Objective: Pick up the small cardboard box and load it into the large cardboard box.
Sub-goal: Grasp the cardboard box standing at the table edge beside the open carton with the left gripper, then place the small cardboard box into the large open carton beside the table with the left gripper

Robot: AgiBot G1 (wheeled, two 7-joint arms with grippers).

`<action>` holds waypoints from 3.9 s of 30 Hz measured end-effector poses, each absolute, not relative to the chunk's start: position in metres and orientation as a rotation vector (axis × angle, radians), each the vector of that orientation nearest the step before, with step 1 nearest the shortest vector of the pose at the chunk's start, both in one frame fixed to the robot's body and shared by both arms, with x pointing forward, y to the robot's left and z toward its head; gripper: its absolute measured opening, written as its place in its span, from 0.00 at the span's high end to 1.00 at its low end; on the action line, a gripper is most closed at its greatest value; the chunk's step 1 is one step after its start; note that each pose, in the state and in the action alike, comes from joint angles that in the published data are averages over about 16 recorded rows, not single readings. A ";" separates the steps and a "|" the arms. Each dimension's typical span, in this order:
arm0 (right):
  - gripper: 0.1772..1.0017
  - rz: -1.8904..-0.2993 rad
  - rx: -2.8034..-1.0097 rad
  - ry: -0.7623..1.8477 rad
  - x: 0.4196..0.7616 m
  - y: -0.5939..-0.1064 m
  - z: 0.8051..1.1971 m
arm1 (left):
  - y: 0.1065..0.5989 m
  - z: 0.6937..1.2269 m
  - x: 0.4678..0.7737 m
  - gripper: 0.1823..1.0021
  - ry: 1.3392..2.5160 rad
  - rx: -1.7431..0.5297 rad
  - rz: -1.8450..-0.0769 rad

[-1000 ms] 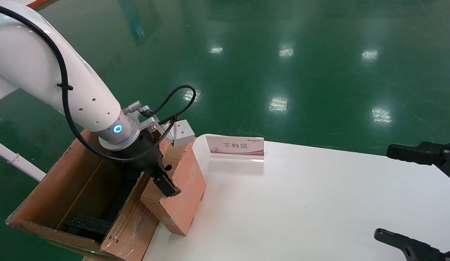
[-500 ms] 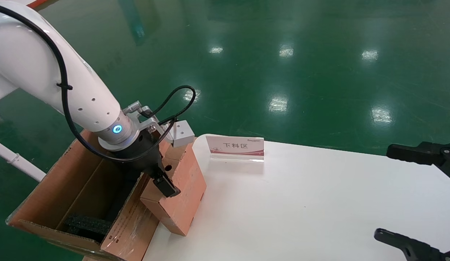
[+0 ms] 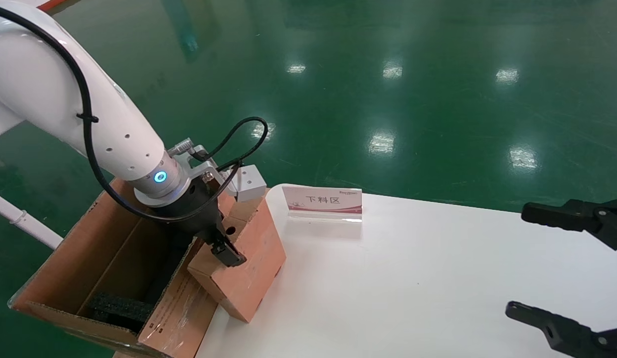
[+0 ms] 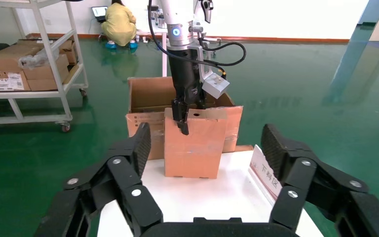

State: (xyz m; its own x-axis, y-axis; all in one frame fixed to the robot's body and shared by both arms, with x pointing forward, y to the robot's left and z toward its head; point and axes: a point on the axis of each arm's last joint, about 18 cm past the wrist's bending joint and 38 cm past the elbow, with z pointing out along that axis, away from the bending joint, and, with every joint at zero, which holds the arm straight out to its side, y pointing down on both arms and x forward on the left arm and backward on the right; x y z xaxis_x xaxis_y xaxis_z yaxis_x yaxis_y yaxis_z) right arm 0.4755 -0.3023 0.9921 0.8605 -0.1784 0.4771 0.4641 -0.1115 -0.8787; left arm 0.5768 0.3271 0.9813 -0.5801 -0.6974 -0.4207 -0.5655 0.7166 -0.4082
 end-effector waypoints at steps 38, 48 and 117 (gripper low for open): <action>0.95 -0.552 -1.595 -0.230 0.476 -0.302 0.992 | 0.343 1.118 0.550 0.96 2.121 -1.069 -0.628; 0.97 -0.552 -1.595 -0.230 0.476 -0.302 0.992 | 0.394 1.205 0.504 0.98 1.934 -1.103 -0.634; 0.00 -0.552 -1.595 -0.230 0.476 -0.302 0.992 | 0.537 1.019 0.516 0.99 1.797 -1.799 -0.227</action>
State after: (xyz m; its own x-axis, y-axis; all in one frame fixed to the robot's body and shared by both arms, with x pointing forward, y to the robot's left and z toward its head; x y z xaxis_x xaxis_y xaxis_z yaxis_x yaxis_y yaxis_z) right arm 0.4757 -0.3024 0.9921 0.8605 -0.1784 0.4772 0.4641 -0.1115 -0.8787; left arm 0.5165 0.5370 1.0195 0.0780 -0.9580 -0.2758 -0.8592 0.0757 -0.5060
